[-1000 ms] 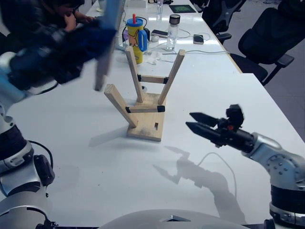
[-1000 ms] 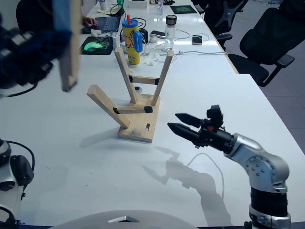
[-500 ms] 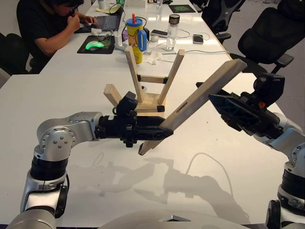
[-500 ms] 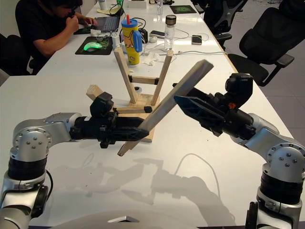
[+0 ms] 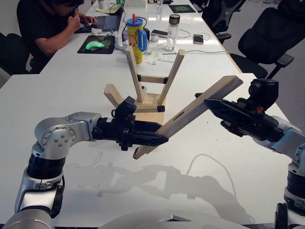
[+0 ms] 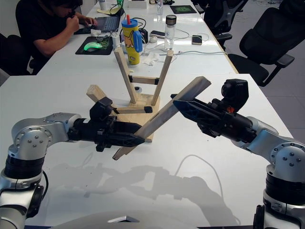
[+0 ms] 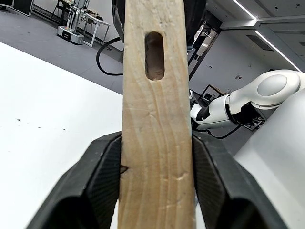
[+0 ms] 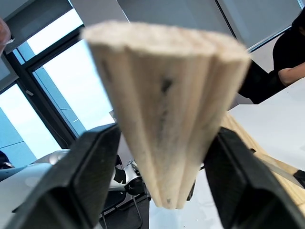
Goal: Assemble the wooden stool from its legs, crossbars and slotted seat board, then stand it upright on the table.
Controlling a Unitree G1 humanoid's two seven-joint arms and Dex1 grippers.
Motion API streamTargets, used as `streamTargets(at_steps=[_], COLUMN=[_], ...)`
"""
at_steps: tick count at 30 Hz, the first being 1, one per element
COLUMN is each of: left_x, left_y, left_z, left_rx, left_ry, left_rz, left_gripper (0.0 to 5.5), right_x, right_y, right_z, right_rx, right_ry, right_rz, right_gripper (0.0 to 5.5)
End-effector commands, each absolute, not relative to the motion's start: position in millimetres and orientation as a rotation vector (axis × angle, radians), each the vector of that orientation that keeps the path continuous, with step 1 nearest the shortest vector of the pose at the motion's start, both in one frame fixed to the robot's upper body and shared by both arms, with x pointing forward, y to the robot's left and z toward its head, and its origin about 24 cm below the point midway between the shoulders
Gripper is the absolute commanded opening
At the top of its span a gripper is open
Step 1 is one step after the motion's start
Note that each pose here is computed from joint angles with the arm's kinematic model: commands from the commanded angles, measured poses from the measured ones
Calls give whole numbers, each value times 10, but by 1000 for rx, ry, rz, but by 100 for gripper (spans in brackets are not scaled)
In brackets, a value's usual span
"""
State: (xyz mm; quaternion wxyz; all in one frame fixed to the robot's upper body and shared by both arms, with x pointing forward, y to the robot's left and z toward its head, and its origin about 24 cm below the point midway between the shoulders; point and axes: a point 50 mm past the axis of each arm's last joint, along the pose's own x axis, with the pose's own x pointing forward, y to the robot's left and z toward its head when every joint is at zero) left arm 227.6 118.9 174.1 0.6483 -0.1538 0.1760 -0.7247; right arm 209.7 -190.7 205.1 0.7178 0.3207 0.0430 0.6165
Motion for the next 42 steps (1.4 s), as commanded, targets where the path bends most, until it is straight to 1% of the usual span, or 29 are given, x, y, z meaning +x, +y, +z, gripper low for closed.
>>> streamTargets(at_steps=[1,6,8,11,15,18,21,22,23,25,30,33,34,38,42], left_x=[2260,2339,2385,2393,2433,2516,2554,2532,2513,2467,2440,2435,2453,2485,2542], left_y=[1194,1229,1247,1280,1358,1388,1354,1329,1308,1284,1288,1321,1348,1427,1421], left_z=[1719,1634,1588,1444,1282,1227,1246,1261,1275,1284,1288,1285,1249,978,774], left_rx=[-282,-243,-248,-210,-160,-118,-114,-116,-154,-184,-214,-206,-158,56,179], left_ry=[417,393,388,445,480,426,376,364,369,382,392,395,402,497,521], left_rz=[-1647,-1555,-1503,-1456,-1368,-1286,-1280,-1310,-1330,-1368,-1373,-1354,-1320,-1236,-1172], left_gripper=[203,203,203,203,203,203,203,203,240,280,357,364,364,364,364], right_x=[2123,2154,2222,2306,2422,2505,2509,2495,2478,2448,2395,2413,2430,2531,2656], right_y=[-1929,-1945,-1984,-2057,-2115,-2112,-2102,-2094,-2086,-2069,-2040,-2094,-2128,-2226,-2198], right_z=[2034,1954,1911,1860,1861,1793,1775,1772,1775,1790,1823,1816,1823,1870,1893], right_rx=[696,661,636,524,396,316,345,367,388,433,491,428,382,223,148], right_ry=[118,140,130,122,102,130,132,127,120,105,108,126,128,105,75], right_rz=[1357,1325,1264,1188,1161,1168,1204,1221,1238,1268,1320,1283,1260,1174,1160], right_gripper=[207,206,206,206,206,206,207,207,208,208,208,208,208,208,208])
